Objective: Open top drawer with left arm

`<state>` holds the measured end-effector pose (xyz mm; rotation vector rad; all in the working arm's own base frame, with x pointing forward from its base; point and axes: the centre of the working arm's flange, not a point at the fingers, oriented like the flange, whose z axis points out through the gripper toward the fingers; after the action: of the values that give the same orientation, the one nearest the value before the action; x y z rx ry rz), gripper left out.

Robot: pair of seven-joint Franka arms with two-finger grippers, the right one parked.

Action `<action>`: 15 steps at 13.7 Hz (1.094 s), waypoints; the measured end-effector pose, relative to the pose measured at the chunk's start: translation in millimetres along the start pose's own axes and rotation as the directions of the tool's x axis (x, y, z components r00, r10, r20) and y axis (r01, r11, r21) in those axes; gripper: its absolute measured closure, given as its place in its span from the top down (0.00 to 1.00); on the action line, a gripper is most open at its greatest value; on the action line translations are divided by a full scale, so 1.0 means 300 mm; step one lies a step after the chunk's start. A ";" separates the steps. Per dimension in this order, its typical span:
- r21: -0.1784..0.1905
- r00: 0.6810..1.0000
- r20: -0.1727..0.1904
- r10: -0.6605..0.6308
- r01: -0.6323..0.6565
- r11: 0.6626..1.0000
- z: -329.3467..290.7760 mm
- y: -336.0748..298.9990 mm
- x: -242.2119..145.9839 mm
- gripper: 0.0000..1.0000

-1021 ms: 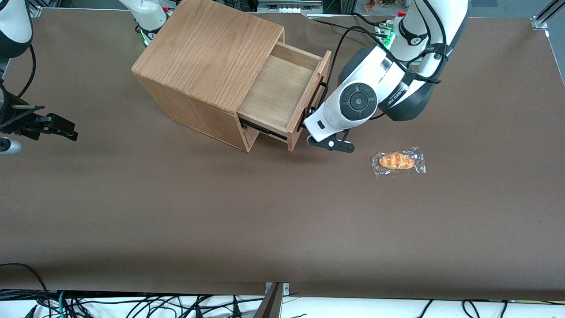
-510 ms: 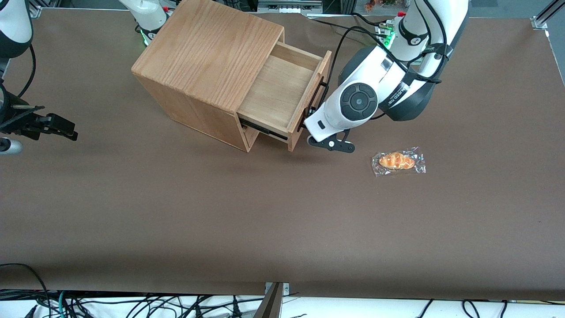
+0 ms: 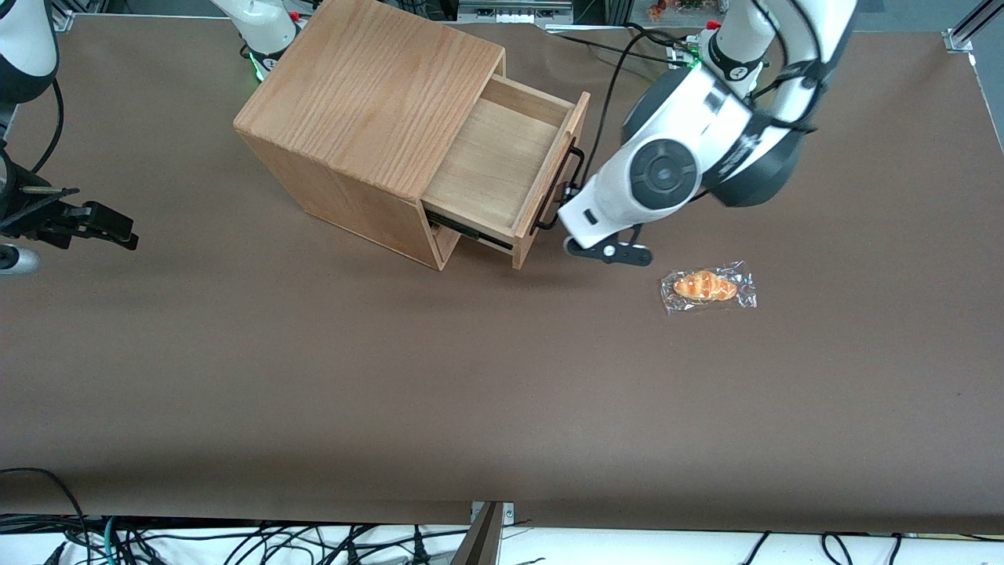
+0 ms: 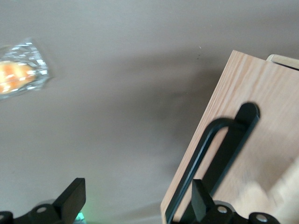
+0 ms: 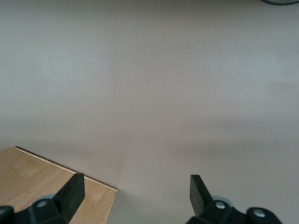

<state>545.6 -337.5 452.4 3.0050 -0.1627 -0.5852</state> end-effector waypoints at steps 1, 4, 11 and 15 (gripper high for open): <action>-0.008 1.000 -0.005 -0.005 0.005 1.000 -0.044 -0.017 -0.026 1.00; -0.015 1.000 -0.010 -0.004 0.004 1.000 -0.075 -0.017 -0.054 1.00; -0.027 0.986 -0.062 -0.156 0.155 0.988 -0.179 -0.446 0.071 1.00; -0.009 0.965 -0.107 -0.239 0.239 0.971 -0.244 -0.687 0.090 1.00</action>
<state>616.7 -132.3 490.6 3.0721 0.2091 -0.4378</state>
